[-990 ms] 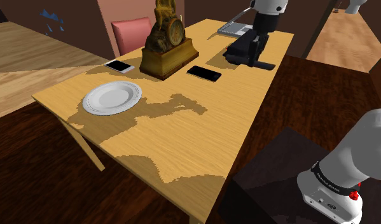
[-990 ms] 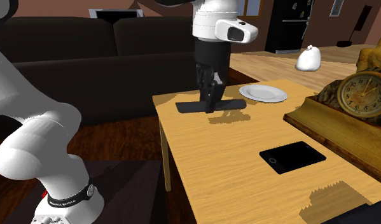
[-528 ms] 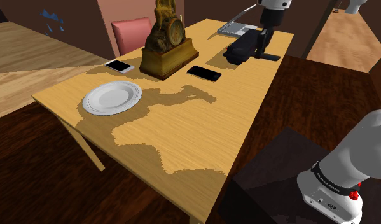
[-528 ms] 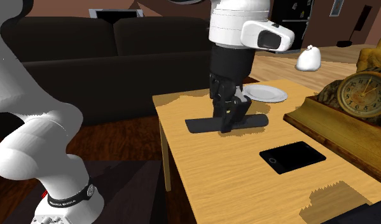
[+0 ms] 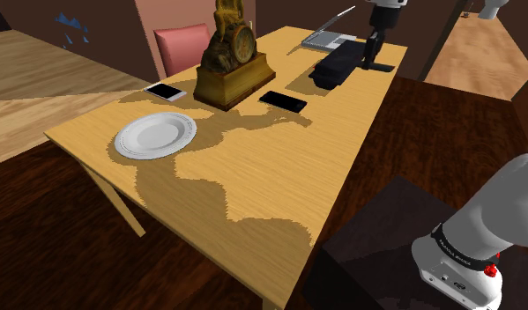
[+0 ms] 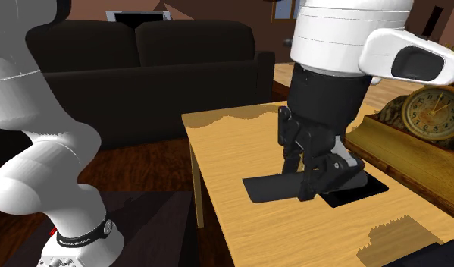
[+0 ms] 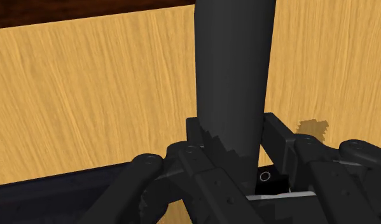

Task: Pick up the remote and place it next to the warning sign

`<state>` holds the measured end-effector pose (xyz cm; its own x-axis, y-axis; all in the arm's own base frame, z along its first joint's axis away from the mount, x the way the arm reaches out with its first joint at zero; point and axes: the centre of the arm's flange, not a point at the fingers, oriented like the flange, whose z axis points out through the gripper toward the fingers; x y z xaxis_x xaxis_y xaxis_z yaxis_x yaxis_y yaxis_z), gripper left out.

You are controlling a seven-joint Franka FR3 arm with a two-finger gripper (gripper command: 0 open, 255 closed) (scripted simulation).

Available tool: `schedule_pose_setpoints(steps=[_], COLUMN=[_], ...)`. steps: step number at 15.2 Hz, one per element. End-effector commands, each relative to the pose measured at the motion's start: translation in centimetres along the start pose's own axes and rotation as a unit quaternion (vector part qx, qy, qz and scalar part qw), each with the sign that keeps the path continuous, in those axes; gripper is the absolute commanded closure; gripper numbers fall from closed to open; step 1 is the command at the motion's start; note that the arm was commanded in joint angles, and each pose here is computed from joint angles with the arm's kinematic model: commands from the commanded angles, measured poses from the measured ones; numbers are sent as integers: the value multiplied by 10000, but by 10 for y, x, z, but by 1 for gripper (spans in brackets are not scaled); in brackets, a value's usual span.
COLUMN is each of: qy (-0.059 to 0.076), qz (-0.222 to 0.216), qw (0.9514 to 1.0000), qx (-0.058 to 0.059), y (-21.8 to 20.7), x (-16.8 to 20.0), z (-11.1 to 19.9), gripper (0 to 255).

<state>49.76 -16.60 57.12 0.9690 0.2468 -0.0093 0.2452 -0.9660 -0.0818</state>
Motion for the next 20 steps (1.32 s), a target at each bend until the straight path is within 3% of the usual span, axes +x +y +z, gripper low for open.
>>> schedule_pose_setpoints(steps=[1,12,20], qy=[1,1,1], qz=[-7,-7,-7], qw=[10000,10000,10000], qx=[-3,-3,-3], y=[28,173,176], x=[-3,2,3], z=[-3,-15,28], gripper=[255,255,255])
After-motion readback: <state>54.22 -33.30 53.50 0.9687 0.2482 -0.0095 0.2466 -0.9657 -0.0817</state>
